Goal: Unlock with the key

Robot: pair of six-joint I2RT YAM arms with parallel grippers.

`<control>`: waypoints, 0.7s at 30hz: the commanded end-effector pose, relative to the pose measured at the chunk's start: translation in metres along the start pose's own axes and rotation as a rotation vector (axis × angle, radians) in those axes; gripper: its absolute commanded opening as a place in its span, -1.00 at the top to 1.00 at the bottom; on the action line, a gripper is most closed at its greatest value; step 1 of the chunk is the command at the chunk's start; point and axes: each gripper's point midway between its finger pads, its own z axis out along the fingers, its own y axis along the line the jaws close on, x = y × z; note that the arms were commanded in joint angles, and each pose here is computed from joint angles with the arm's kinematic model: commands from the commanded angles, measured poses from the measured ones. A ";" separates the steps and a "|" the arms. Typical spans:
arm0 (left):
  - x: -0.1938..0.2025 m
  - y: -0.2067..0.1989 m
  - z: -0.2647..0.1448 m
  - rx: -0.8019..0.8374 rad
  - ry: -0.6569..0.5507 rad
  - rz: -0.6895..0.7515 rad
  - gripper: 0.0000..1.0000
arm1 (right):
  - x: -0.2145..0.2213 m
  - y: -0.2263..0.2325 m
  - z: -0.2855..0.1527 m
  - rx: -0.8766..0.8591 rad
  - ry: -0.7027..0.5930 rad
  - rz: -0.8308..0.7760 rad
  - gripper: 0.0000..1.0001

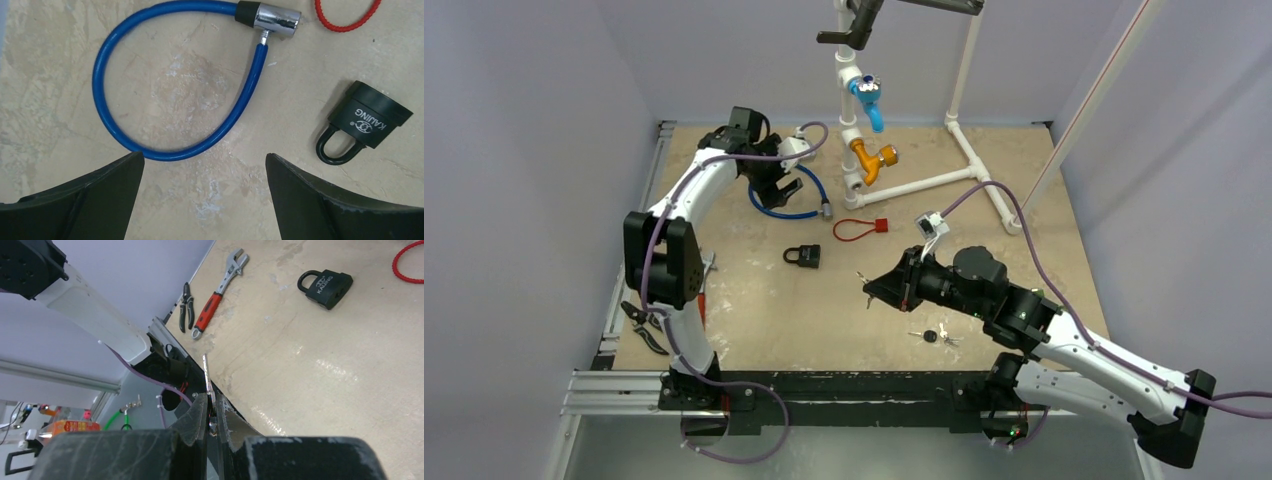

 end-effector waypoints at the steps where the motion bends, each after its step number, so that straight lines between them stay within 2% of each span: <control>1: 0.003 0.008 0.015 0.029 -0.023 -0.044 -0.84 | -0.016 0.001 0.001 0.026 -0.047 -0.032 1.00; 8: 0.035 -0.008 0.047 0.118 0.006 0.114 -0.84 | -0.013 -0.001 0.013 0.043 -0.006 -0.049 1.00; 21: 0.071 0.003 0.078 0.138 0.155 0.230 -0.75 | -0.011 0.000 0.021 0.029 0.000 -0.033 1.00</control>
